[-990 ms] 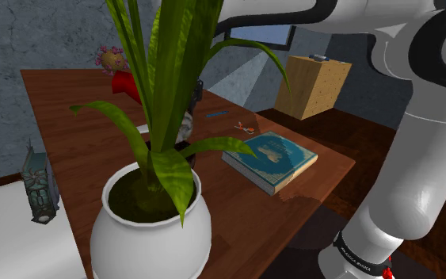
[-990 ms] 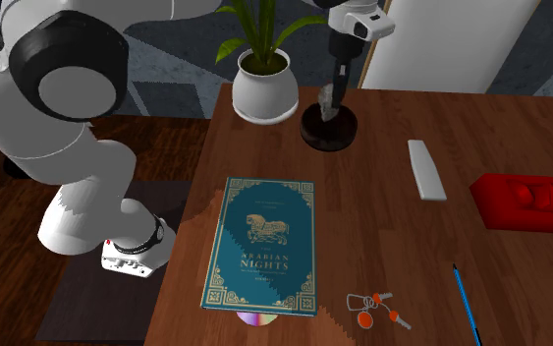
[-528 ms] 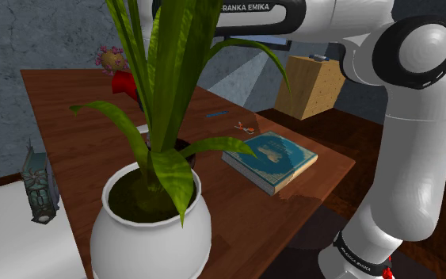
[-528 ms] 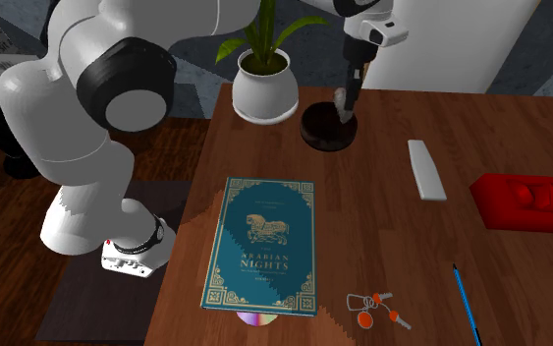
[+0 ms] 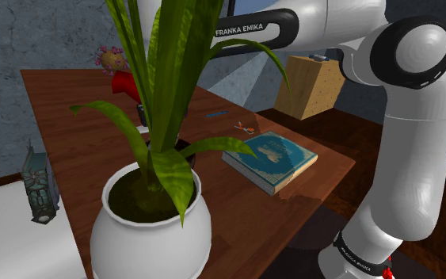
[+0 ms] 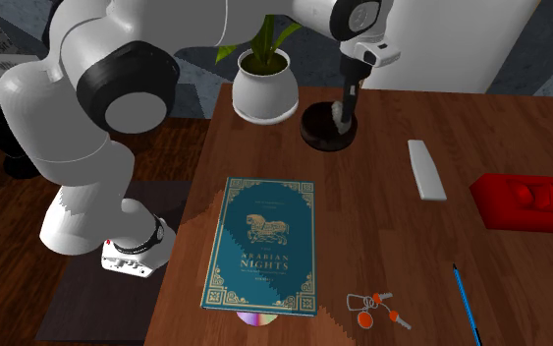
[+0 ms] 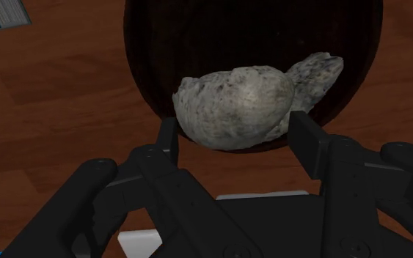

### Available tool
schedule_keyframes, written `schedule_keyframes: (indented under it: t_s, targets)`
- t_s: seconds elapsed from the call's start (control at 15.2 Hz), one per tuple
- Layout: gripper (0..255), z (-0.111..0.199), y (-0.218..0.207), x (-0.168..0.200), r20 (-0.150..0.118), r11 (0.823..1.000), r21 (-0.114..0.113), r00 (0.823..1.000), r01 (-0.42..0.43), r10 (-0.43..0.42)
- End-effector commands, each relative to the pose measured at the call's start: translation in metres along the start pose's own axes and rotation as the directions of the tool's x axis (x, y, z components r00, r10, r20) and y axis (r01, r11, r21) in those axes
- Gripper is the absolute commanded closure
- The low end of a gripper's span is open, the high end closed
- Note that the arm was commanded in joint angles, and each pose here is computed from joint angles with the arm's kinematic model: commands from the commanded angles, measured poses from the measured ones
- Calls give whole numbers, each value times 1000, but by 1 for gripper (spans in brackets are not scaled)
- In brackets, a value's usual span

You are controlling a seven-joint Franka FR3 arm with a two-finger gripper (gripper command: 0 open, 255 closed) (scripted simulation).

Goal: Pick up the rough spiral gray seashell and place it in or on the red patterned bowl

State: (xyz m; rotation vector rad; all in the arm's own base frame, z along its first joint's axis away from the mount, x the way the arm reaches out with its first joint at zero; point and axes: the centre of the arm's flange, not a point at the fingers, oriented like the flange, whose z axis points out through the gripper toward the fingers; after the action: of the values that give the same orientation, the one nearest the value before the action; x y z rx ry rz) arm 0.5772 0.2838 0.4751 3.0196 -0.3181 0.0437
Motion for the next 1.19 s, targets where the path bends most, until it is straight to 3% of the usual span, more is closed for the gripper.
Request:
schedule_keyframes:
  t_s: [0.0,0.59,0.66,0.99,1.12]
  targets:
    - [255,10,-1,0,-1,1000,1,1000,0,0]
    - [255,14,-1,0,-1,1000,1,1000,0,0]
    - [0,14,-1,0,-1,1000,1,1000,0,0]
    - [0,14,-1,0,-1,1000,1,1000,0,0]
    - [0,-12,-1,0,-1,1000,1,1000,0,0]
